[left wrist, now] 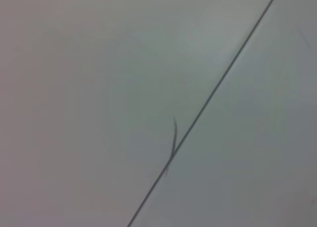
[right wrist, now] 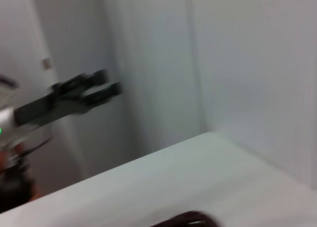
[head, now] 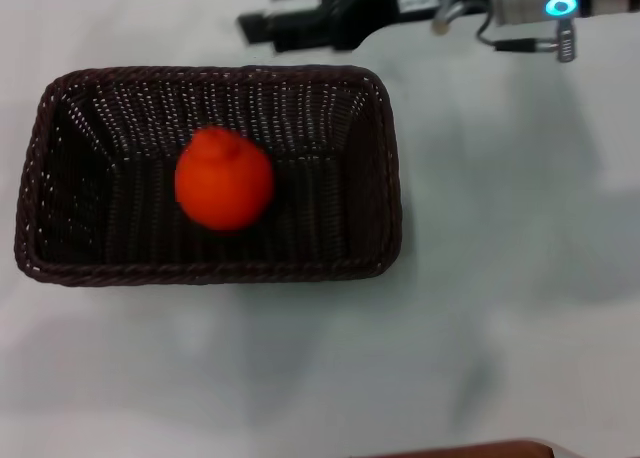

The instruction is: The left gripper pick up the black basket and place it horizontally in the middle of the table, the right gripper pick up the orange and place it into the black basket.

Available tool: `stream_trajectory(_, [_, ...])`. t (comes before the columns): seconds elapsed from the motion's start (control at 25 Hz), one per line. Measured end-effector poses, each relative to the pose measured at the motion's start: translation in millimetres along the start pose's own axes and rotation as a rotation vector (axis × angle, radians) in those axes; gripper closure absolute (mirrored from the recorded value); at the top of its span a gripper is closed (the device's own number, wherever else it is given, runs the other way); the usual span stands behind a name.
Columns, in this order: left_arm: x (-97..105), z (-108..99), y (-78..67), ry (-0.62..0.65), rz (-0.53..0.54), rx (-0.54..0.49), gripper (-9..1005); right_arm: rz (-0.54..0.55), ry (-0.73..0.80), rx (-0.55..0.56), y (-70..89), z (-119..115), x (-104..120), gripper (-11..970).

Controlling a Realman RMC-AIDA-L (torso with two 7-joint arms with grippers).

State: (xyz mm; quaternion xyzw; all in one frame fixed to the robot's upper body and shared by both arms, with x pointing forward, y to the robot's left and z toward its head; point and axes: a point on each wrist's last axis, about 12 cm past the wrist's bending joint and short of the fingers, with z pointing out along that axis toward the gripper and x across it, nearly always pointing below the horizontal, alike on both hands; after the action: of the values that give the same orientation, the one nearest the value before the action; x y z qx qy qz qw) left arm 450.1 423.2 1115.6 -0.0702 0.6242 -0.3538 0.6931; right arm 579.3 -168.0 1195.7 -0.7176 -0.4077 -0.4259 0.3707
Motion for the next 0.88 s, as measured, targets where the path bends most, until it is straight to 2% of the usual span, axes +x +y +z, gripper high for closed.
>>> stream_trajectory(0.12, [3, -1, -0.7, 0.002, 0.015, -0.003, 212, 0.039, 0.051, -0.071, 10.7, -14, -9, 482])
stream_trajectory(0.24, [7, -2, -1.3, 0.001, 0.045, -0.005, 211, 0.081, 0.153, -0.136, 20.7, -31, -25, 234])
stream_trajectory(0.44, [17, -3, -0.3, -0.011, 0.103, -0.014, 212, 0.106, 0.410, -0.238, 32.0, -55, -64, 29])
stream_trajectory(0.72, [36, -3, -1.7, -0.020, 0.217, -0.035, 211, 0.082, 0.721, -0.465, 30.2, -71, -134, 33])
stream_trajectory(0.88, [49, -9, 0.8, -0.043, 0.271, -0.106, 212, 0.116, 0.764, -0.633, 28.9, -81, -165, 35])
